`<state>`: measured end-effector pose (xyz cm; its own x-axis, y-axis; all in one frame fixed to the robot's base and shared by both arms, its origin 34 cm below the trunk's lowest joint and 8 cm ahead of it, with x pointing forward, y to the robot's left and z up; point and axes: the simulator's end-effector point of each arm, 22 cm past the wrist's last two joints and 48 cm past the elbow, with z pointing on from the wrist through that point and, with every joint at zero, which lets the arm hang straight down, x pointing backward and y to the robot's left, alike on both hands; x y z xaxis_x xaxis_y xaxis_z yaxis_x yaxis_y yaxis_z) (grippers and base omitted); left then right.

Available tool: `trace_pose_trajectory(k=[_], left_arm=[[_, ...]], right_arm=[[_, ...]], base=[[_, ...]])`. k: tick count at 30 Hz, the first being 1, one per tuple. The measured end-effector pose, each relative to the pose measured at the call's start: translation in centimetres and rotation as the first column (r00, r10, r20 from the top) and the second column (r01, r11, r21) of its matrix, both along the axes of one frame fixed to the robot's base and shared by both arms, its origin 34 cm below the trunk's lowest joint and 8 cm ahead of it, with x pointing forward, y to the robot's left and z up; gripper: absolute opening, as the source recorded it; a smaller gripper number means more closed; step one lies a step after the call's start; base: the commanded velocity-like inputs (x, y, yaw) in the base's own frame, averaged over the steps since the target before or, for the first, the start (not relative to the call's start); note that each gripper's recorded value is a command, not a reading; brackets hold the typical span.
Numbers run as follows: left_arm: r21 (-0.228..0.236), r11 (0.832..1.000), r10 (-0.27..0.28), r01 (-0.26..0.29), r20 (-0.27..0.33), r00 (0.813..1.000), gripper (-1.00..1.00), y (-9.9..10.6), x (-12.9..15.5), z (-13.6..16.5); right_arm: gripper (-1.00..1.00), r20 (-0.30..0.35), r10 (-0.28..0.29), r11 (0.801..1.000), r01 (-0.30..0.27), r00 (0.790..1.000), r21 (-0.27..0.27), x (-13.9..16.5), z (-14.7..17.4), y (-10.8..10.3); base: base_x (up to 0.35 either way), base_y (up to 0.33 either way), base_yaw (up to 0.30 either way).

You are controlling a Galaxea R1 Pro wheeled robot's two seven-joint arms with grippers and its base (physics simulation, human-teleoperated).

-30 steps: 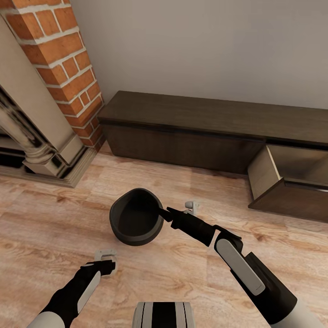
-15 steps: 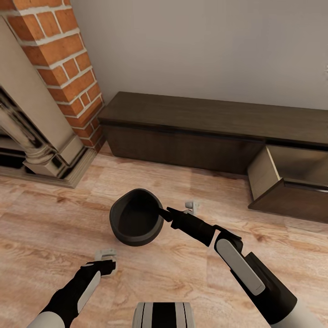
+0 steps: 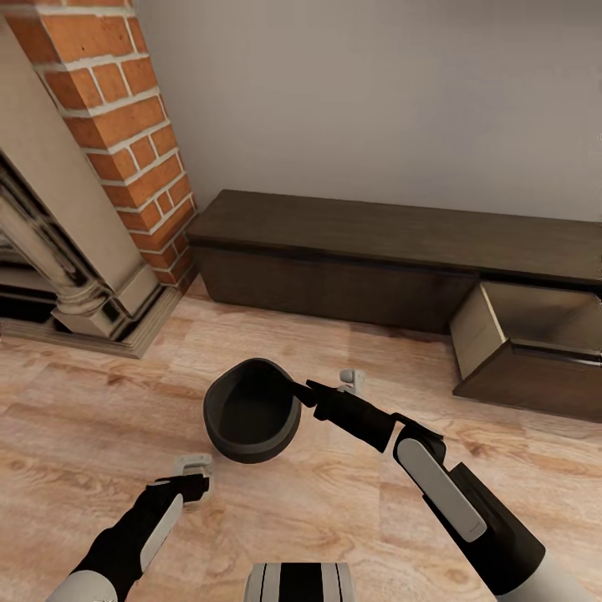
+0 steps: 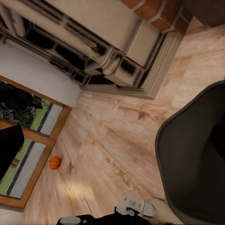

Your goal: Place each of the two pumpkins and all three candles from the living room inside a cabinet in the living room (use any cabinet), then make sure every cabinet is closed, and position the cauldron so it is next to a table in the living room.

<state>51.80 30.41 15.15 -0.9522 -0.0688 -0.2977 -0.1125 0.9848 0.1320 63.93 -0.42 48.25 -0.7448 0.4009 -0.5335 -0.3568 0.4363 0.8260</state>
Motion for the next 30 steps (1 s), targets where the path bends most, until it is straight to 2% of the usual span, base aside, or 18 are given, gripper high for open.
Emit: trace_pose_trajectory(k=[2, 5, 7, 13, 21, 30], left_arm=[[0.013, 1.000, 0.008, -0.008, 0.007, 1.000, -1.00, 0.4, 0.5, 0.7], [0.044, 0.999, 0.020, -0.019, -0.041, 0.999, -1.00, 1.9, 0.0, 1.4], [0.045, 0.999, 0.031, -0.029, -0.046, 0.998, -1.00, 2.2, 0.2, 2.1], [0.042, 0.997, 0.068, -0.067, -0.021, 0.997, -1.00, 3.2, 1.2, 3.6], [0.039, 0.996, 0.076, -0.076, 0.014, 0.997, -1.00, 3.3, 2.3, 5.2], [0.034, 0.996, 0.076, -0.078, 0.055, 0.996, -1.00, 3.3, 3.4, 7.1]], right_arm=[[1.00, 0.007, 0.000, 1.000, 0.000, 1.000, -0.001, 0.0, 0.4, 0.0], [1.00, 0.018, -0.001, 1.000, 0.001, 1.000, -0.002, 0.0, 1.1, 0.0], [1.00, 0.026, -0.001, 1.000, 0.001, 1.000, -0.002, 0.0, 1.5, -0.1], [1.00, 0.049, -0.002, 1.000, 0.002, 0.999, -0.003, 0.0, 2.9, 0.0], [1.00, 0.076, -0.003, 1.000, 0.003, 0.997, -0.005, 0.0, 4.5, -0.1], [1.00, 0.100, -0.011, 1.000, 0.013, 0.995, -0.018, 0.0, 6.0, -0.3]], base=[[0.000, 0.000, 0.000], [0.000, 0.000, 0.000], [-0.069, 0.000, 0.000], [-0.288, -0.003, 0.000], [-0.335, -0.085, 0.000], [-0.060, -0.028, 0.000]])
